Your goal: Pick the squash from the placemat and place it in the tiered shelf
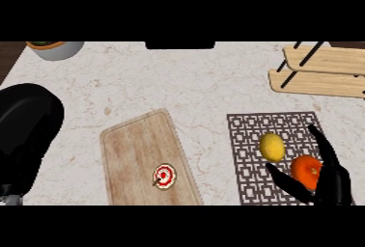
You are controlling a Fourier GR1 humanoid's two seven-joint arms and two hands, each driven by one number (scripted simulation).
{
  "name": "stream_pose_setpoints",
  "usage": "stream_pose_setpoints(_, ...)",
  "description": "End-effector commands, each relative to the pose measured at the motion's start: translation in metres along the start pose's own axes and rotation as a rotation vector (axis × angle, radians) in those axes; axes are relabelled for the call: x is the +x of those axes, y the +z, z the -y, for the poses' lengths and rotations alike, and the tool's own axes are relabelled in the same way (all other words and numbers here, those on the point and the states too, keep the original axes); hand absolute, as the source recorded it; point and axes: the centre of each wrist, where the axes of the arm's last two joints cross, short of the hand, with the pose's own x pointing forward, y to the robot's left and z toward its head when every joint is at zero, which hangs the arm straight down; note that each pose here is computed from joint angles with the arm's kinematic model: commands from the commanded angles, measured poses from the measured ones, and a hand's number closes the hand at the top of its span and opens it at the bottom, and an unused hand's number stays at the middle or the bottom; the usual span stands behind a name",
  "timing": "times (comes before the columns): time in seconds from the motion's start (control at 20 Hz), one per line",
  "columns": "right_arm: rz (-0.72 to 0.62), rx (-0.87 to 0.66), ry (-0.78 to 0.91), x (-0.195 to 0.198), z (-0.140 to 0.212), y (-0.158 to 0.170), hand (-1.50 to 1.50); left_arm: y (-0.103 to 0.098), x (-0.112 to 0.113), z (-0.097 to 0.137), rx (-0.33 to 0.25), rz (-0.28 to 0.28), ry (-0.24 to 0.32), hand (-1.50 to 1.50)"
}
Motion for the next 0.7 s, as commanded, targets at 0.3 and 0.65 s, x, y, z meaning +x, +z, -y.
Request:
stream_pose_setpoints(0.3,-0.205,0.196,0.521,0.027,0.041,0.005,-1.5,-0.005,0.008,0.001,-0.029,0.013,-0.015,0.0)
stream_pose_setpoints(0.65,-0.276,0.428,0.814,0.074,0.047,0.003,-1.5,-0.012,0.01,0.008,-0.043,0.0,-0.006,0.0)
